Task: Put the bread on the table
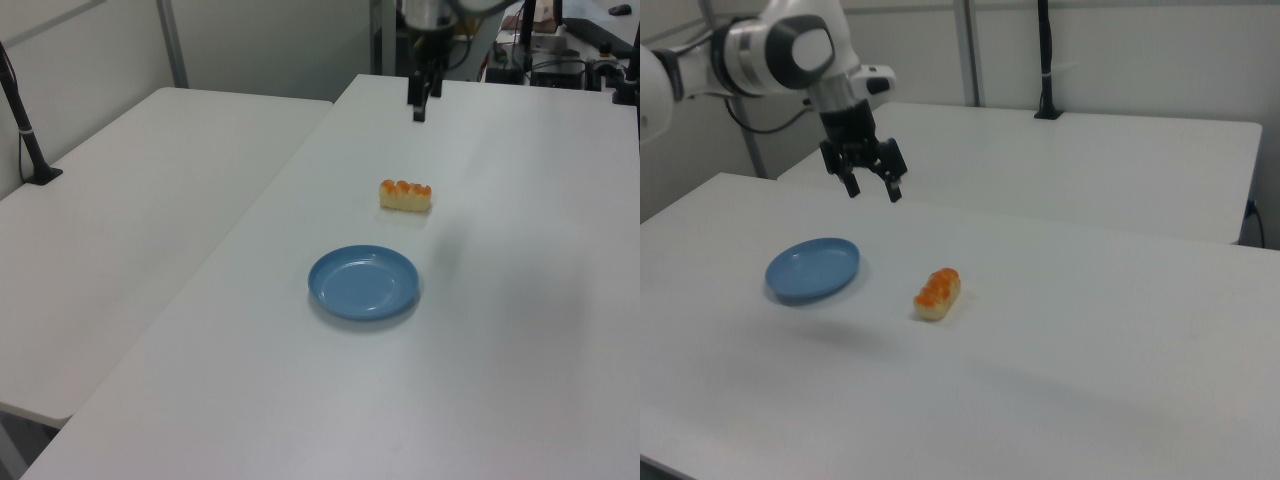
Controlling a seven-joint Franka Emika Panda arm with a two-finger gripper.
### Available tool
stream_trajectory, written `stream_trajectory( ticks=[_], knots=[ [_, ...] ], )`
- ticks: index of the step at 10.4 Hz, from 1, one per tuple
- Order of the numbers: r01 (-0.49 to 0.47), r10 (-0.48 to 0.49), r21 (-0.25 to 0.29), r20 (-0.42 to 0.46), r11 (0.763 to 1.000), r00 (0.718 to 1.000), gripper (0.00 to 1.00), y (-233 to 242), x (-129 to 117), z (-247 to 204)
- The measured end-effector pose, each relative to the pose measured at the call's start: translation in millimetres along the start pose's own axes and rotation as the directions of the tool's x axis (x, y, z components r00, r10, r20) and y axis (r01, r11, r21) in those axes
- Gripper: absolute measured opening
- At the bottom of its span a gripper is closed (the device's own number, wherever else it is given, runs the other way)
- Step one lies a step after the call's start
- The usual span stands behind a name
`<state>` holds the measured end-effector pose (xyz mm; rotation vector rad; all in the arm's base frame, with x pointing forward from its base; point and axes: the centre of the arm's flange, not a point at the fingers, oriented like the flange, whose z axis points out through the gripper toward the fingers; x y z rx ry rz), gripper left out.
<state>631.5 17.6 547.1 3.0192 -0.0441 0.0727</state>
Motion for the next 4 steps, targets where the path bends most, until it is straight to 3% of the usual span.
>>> stream_trajectory(
  ticks=[4],
  knots=[
    [-0.029,0.03,-0.008,0.028,1.0,0.999,1.0,6,-31,-44]
  ],
)
